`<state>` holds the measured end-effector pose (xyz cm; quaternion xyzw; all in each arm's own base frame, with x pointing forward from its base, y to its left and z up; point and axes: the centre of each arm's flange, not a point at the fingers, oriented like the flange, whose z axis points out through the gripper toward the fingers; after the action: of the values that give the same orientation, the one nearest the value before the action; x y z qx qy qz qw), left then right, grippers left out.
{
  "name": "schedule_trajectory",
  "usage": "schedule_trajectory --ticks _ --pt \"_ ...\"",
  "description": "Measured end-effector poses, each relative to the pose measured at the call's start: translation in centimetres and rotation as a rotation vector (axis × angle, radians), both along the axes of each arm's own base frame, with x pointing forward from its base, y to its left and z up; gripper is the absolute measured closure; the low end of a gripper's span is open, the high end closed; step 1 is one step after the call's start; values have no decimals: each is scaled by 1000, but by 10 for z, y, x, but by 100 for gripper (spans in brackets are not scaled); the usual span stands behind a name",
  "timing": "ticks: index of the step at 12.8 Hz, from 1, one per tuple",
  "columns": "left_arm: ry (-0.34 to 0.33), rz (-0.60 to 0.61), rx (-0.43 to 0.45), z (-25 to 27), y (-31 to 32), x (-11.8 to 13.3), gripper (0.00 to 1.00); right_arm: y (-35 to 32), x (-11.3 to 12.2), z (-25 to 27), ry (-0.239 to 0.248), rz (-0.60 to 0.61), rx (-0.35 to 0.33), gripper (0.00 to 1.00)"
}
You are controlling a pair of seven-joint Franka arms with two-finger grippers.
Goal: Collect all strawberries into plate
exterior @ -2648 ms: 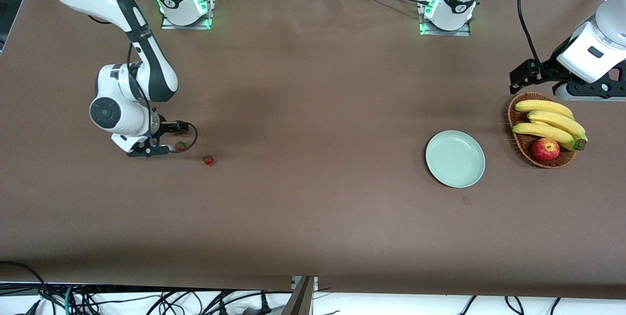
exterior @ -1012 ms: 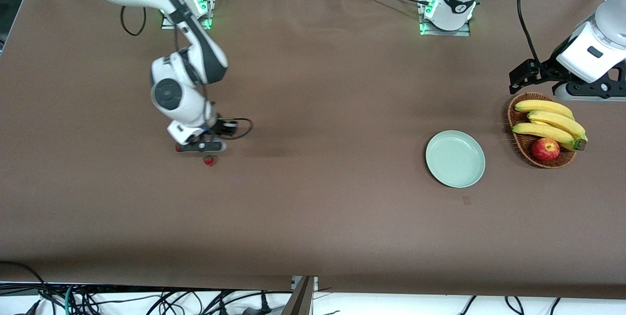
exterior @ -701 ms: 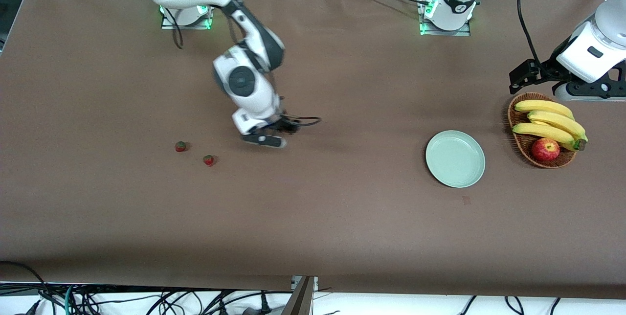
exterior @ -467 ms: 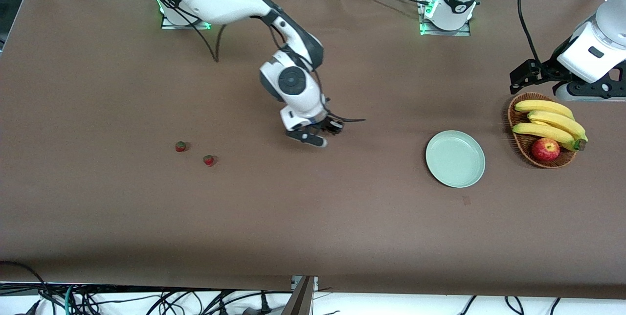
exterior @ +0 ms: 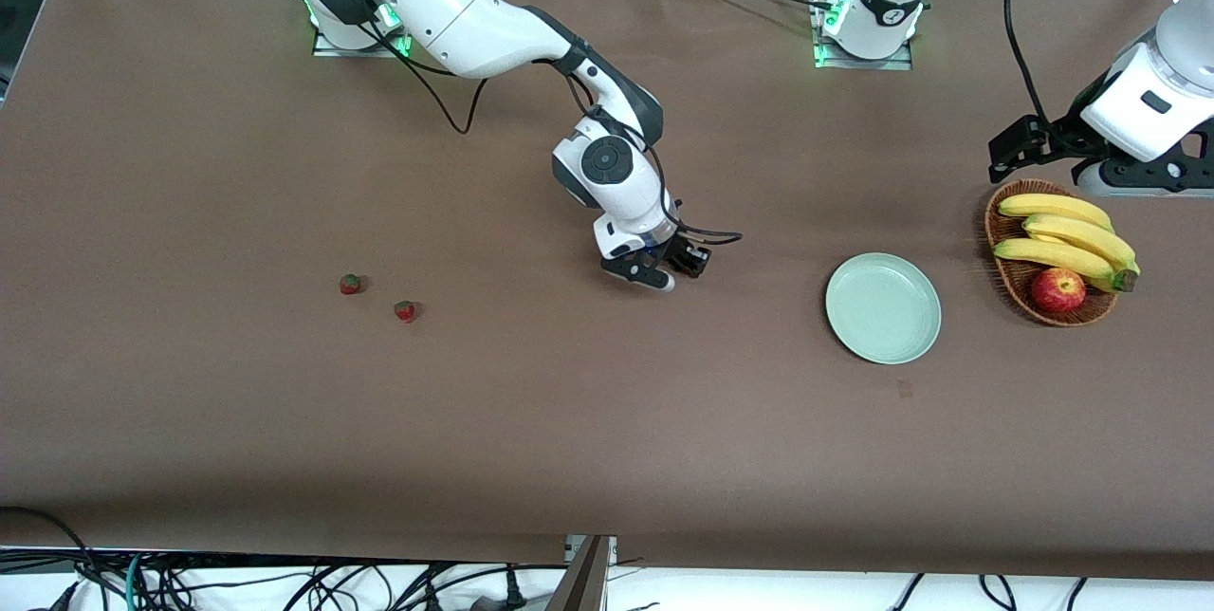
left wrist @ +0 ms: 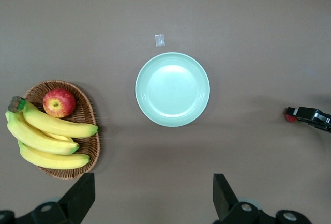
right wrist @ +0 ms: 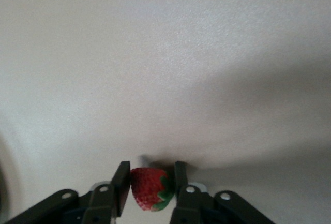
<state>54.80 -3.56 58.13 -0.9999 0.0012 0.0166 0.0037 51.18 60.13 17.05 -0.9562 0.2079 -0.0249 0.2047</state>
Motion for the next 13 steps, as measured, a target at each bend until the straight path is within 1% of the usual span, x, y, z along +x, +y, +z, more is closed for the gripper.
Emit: schedule_trajectory --ticks 2,3,4,5,7,9,11,13 --pt "64 3 -23 -16 -3 1 0 3 0 4 -46 32 -14 35" --pt "91 1 -24 -28 -4 5 0 0 7 10 -59 34 -28 24" --pt "119 -3 -23 -44 -7 11 0 -9 20 20 -58 25 -56 12" --pt "150 -9 -22 -61 -11 16 0 -25 41 37 -55 27 -88 1" --pt "208 -35 -24 -100 -27 28 0 -70 82 87 -50 101 -171 0" --pt "219 -55 -65 -137 -52 42 0 -125 111 133 -14 217 -268 0" --pt "206 -24 -120 -173 -79 56 0 -185 132 155 15 366 -337 0" --pt "191 52 -123 -208 -116 64 0 -242 143 151 42 480 -373 0"
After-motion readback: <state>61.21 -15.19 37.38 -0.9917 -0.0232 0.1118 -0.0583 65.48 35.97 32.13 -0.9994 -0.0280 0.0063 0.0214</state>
